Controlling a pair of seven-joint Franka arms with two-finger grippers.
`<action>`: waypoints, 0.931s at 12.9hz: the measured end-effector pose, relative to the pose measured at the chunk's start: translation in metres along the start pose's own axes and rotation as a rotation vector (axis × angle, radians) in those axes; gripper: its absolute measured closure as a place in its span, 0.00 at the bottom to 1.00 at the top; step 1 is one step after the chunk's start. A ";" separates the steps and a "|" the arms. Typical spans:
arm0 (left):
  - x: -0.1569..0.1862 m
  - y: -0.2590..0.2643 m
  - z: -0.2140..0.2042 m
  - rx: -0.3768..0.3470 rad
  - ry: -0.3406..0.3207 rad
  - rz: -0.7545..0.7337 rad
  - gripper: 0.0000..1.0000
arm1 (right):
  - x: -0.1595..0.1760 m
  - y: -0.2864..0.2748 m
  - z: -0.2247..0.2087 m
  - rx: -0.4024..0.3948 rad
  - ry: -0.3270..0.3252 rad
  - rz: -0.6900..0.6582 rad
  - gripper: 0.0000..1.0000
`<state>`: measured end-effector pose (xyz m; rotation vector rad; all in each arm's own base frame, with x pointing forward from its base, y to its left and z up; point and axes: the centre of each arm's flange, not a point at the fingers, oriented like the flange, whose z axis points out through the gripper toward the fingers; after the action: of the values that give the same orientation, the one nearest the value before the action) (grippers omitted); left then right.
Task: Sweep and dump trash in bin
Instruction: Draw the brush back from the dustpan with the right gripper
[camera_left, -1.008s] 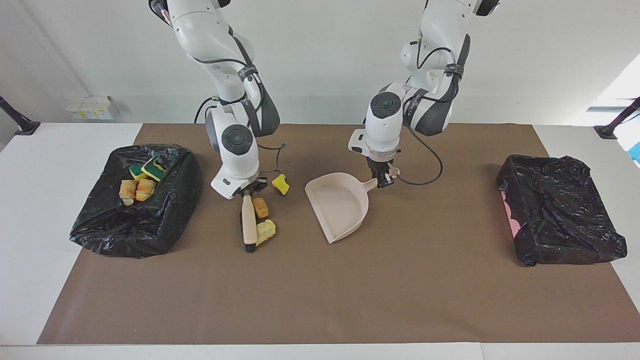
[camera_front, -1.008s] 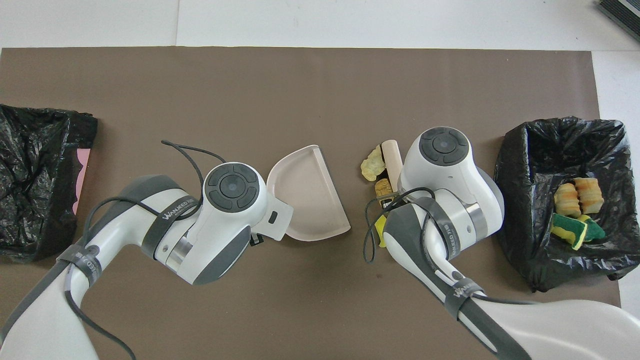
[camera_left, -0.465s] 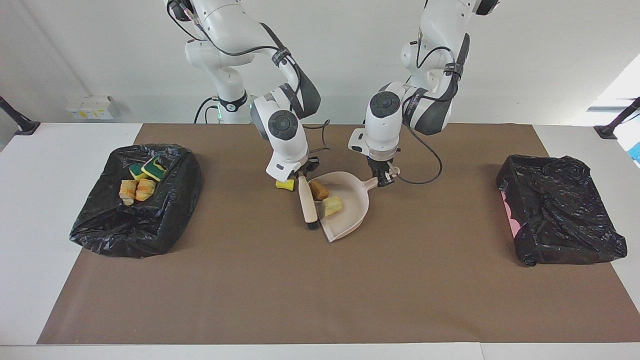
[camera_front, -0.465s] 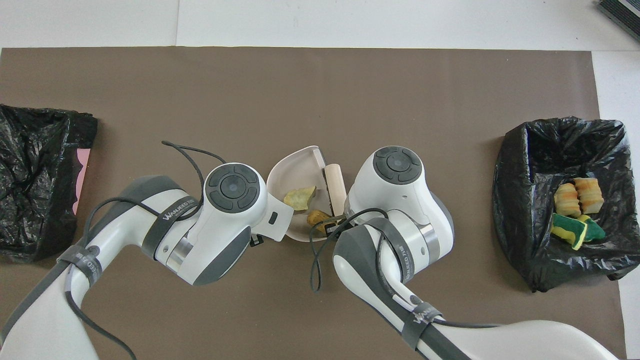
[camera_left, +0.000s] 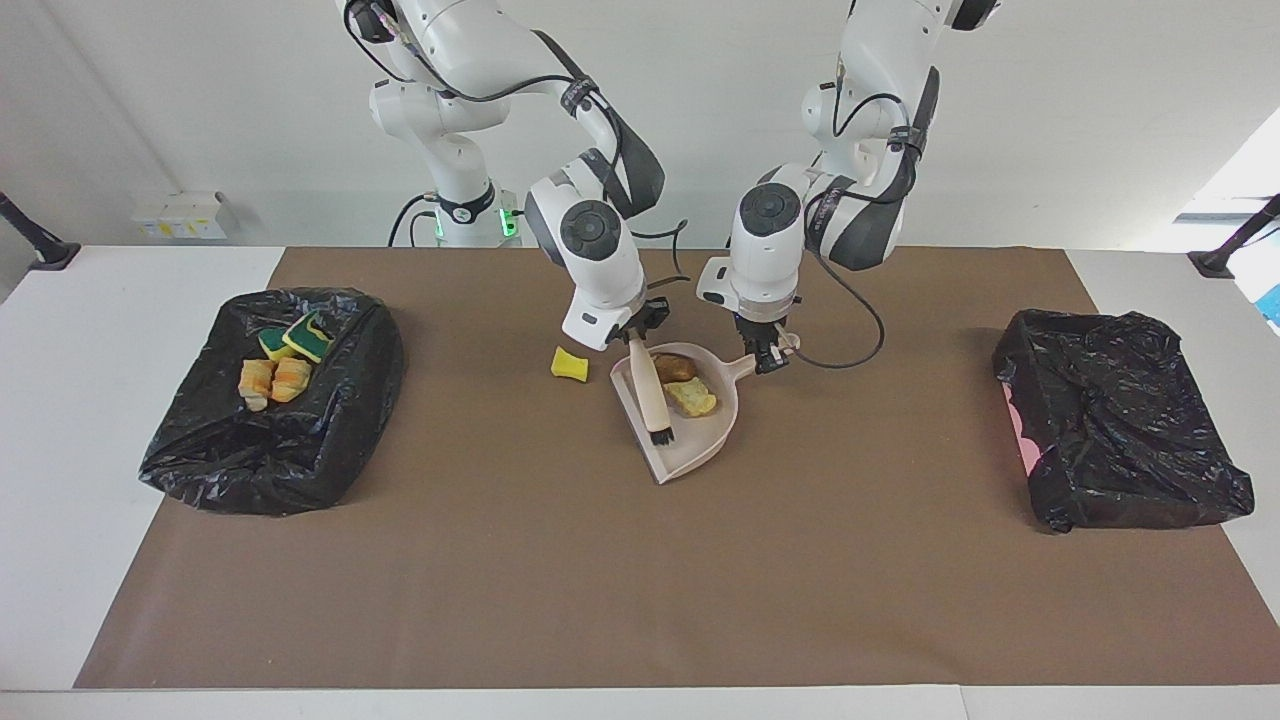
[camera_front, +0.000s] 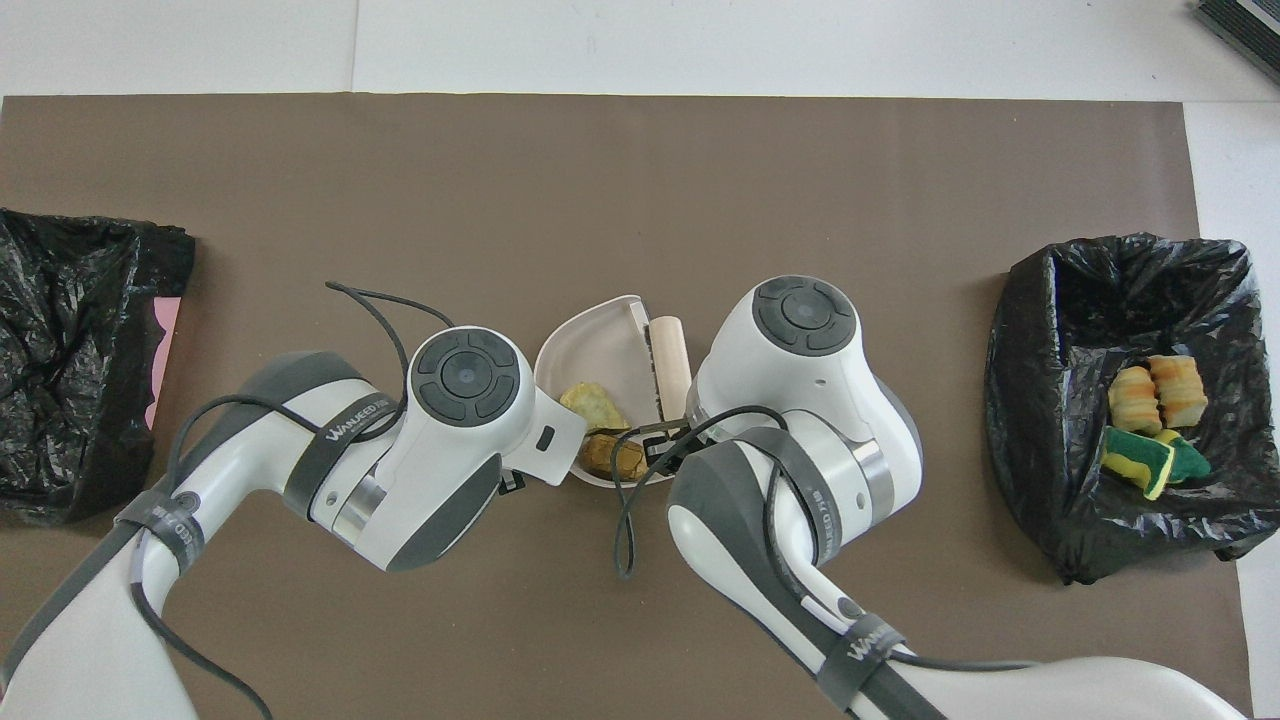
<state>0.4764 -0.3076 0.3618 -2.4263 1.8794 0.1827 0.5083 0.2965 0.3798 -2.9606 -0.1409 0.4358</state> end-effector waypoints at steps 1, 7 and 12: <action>0.000 0.000 0.000 0.000 0.000 0.027 0.68 | -0.004 0.013 -0.014 -0.006 -0.004 0.035 0.75; 0.000 0.009 -0.002 -0.013 -0.031 0.063 0.68 | -0.058 0.082 -0.004 -0.155 -0.043 0.200 0.75; -0.001 0.016 -0.002 -0.012 -0.045 0.071 0.68 | -0.103 0.128 0.040 -0.208 0.007 0.258 0.75</action>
<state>0.4607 -0.3107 0.3642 -2.3445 1.9522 0.2512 0.4075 0.1636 0.3506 -3.1975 0.2132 0.4682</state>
